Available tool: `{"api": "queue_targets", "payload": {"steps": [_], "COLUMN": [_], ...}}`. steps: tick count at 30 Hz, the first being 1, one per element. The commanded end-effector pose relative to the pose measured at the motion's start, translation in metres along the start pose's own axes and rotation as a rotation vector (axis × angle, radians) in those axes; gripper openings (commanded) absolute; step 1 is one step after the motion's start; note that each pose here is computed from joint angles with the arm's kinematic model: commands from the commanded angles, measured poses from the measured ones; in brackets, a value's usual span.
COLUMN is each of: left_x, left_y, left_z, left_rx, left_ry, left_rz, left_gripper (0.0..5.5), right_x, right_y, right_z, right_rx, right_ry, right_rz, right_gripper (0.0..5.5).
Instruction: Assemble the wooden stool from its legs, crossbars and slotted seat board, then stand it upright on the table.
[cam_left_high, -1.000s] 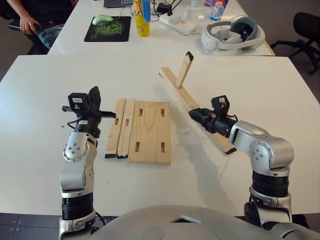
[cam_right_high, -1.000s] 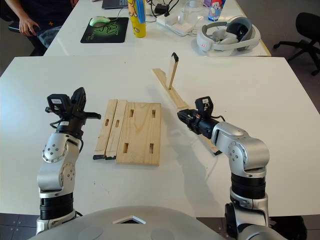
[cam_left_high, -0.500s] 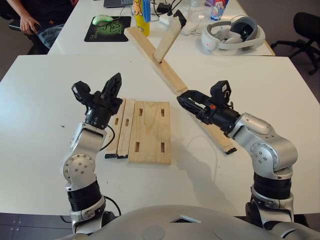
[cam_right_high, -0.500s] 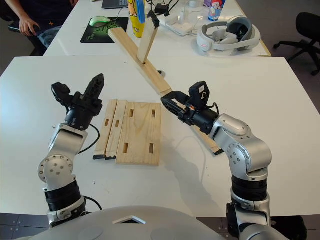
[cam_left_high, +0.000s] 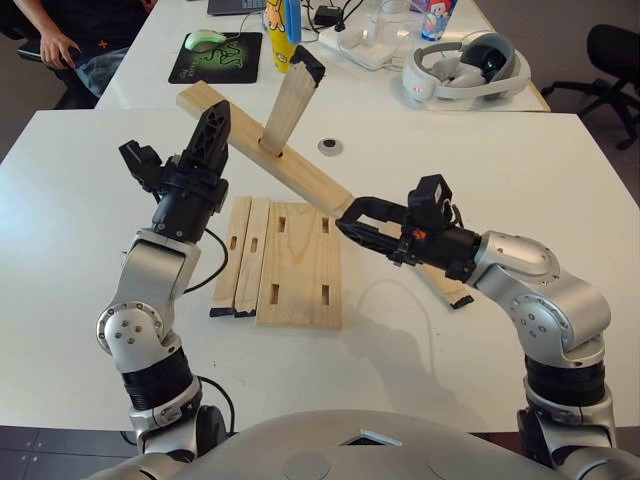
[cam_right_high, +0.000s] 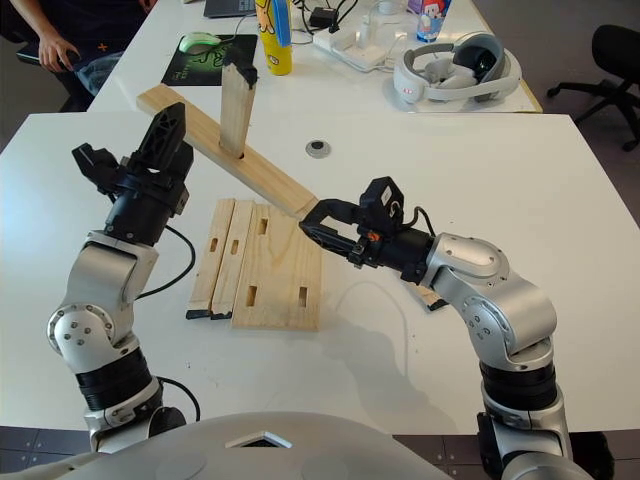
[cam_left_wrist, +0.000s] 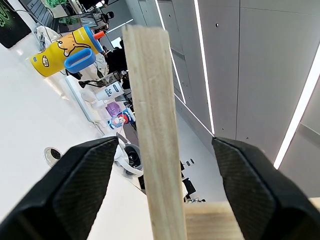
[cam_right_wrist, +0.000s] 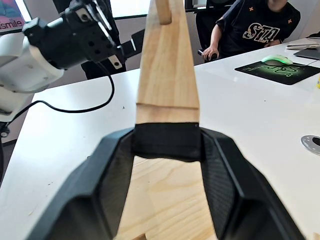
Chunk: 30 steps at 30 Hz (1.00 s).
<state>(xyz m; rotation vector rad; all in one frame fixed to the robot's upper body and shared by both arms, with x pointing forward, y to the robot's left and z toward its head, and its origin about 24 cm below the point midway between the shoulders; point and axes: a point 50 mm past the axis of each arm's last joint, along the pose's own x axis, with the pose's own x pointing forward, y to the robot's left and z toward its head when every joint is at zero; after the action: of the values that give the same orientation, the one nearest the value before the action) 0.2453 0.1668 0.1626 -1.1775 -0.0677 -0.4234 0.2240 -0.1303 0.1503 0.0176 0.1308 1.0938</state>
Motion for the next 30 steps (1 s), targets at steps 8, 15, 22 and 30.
{"api": "queue_targets", "payload": {"steps": [8,15,22,30], "left_x": [0.003,0.006,0.008,0.007], "left_y": [-0.001,-0.002,-0.002,0.004], "left_z": [0.003,0.005,0.007,0.018], "left_rx": [0.004,0.004,0.009,0.025], "left_ry": [-0.023,-0.026,-0.032,-0.091], "left_rz": [0.009,-0.003,-0.005,0.038], "left_gripper": [2.12,1.14,1.12,1.05], "right_x": [0.000,0.002,0.005,-0.001], "right_y": [0.001,-0.001,-0.003,-0.007], "right_z": [0.003,0.002,0.003,0.010], "right_rx": [-0.051,-0.074,-0.088,0.003], "right_ry": [0.002,0.005,0.003,0.029], "right_rz": [0.028,0.018,0.010,0.091], "right_gripper": [1.93,1.92,1.92,2.97]}}
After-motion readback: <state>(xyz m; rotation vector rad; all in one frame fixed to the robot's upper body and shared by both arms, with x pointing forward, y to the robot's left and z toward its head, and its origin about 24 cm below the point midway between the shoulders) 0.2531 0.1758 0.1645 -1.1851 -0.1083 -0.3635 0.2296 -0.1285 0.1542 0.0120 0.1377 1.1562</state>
